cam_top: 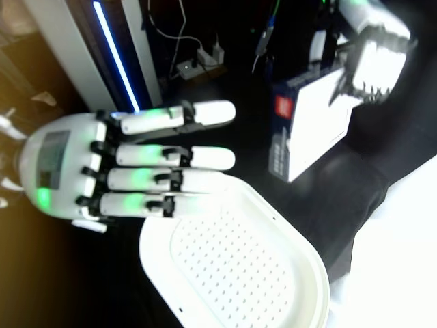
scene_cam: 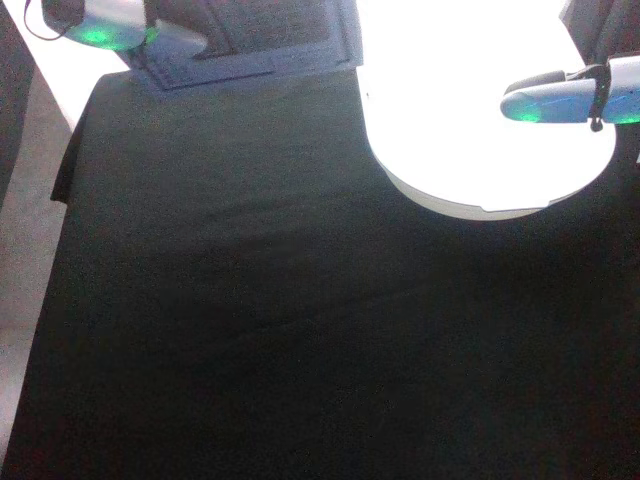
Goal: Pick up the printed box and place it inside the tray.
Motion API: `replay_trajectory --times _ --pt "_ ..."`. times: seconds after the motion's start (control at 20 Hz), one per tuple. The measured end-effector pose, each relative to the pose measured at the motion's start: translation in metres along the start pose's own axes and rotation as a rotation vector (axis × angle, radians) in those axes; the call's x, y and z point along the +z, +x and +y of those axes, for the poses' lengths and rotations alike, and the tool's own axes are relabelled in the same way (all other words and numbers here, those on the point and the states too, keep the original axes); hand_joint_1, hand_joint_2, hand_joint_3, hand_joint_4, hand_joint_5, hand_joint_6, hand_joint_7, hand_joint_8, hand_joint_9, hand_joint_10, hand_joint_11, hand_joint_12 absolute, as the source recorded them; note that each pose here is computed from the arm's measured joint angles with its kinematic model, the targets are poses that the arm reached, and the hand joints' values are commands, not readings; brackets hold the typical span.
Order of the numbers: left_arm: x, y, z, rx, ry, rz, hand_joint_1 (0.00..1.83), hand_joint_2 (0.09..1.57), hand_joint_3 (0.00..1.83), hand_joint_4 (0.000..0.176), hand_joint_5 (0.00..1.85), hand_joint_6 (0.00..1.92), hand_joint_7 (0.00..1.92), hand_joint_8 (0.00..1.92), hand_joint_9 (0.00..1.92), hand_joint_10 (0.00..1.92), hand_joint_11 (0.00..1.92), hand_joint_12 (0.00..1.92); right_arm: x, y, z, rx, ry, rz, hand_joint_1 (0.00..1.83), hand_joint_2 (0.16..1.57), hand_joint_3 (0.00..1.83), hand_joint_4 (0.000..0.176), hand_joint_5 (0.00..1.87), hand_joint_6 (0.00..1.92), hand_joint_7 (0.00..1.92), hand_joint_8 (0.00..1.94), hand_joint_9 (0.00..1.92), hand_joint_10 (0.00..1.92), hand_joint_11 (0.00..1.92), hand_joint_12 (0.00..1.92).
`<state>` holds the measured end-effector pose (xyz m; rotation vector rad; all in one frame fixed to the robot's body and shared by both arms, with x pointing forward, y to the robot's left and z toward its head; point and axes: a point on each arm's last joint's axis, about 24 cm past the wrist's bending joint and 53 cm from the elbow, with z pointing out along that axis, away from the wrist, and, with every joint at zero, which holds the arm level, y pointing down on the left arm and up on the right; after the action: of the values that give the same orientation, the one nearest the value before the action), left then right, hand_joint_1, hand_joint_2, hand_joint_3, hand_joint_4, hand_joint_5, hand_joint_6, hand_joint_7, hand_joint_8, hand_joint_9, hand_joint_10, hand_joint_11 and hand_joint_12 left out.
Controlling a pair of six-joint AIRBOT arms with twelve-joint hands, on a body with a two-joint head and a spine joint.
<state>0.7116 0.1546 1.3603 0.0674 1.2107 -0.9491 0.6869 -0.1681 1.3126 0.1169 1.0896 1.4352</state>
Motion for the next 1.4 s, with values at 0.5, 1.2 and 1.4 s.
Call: replay_trajectory --times 0.5,1.2,1.4 --pt "0.009 0.000 -0.035 -0.035 0.100 -0.057 1.29 1.06 0.00 0.000 1.01 0.73 1.22 0.79 1.38 0.58 1.17 1.28 0.025 0.013 0.013 0.050 -0.062 -0.028 0.74 0.66 0.00 0.141 0.04 0.00 0.11 0.00 0.05 0.01 0.04 0.02" --pt "0.032 0.047 -0.048 -0.097 0.122 -0.007 1.29 1.07 0.00 0.000 1.02 0.67 1.16 0.94 1.34 0.86 1.20 1.39 0.058 0.027 0.040 0.140 -0.146 -0.076 0.92 0.96 0.01 0.000 0.34 0.01 0.54 0.02 0.59 0.05 0.18 0.71" --pt "0.034 0.046 -0.049 -0.083 0.128 -0.013 1.29 1.06 0.00 0.000 1.08 0.73 1.12 0.87 1.36 1.01 1.18 1.50 0.059 0.029 0.042 0.146 -0.157 -0.069 1.28 1.07 0.00 0.000 0.94 0.85 1.20 0.77 1.48 0.19 1.09 0.98"
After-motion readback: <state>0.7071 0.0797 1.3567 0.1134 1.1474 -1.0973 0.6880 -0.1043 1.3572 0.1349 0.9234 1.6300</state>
